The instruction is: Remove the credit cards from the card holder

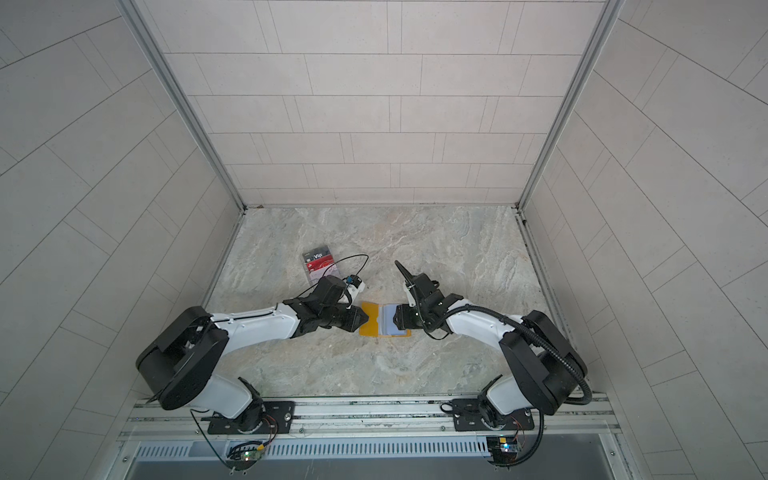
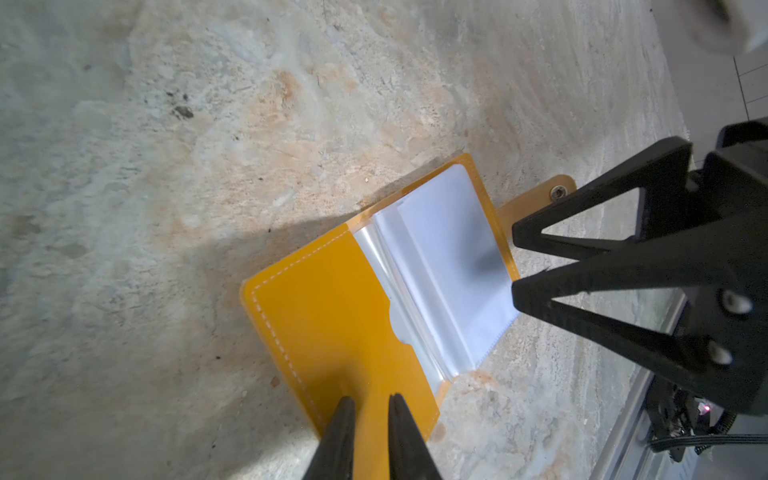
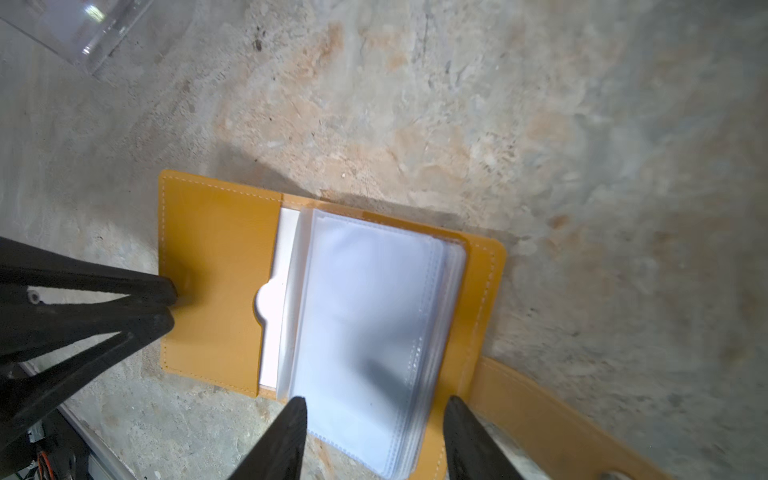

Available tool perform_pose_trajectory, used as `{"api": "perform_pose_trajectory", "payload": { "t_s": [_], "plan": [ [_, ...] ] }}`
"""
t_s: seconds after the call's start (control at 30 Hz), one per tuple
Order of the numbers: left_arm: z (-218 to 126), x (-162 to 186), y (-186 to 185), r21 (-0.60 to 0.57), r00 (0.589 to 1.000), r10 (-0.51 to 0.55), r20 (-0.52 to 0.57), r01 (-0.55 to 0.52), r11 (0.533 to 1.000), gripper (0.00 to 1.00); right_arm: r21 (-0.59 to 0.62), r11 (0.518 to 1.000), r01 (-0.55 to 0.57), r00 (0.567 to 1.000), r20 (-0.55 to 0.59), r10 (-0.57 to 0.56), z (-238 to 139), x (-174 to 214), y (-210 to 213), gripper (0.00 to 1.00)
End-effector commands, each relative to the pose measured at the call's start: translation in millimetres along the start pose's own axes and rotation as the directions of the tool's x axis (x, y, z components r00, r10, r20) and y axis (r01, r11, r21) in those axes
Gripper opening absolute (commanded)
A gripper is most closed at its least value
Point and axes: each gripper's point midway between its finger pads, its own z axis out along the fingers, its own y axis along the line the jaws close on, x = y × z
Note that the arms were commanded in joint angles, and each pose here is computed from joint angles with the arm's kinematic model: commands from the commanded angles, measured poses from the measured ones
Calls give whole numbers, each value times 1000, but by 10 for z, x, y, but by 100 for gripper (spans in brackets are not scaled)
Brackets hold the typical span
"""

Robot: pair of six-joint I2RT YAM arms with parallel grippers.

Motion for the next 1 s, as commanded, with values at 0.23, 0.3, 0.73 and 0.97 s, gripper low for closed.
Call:
{"api": "perform_pose_trajectory", "payload": {
  "t_s": [0.23,0.3,0.73,0.97],
  "plan": [
    [171,312,227,-48,997,-70,-44,68,996,17,-55,998,-29,999,-21,28,65,-21,108,53],
    [195,354,240,-46,996,-76,-56,74,996,17,-95,995,-31,999,-21,29,63,-30,183,53],
    [226,394,256,-45,993,-94,-65,91,995,16,-276,960,-47,998,29,57,-125,-188,556,52],
    [222,355,236,-39,994,-99,-54,97,994,16,-353,934,-54,998,21,66,-158,-208,711,52]
  ]
}}
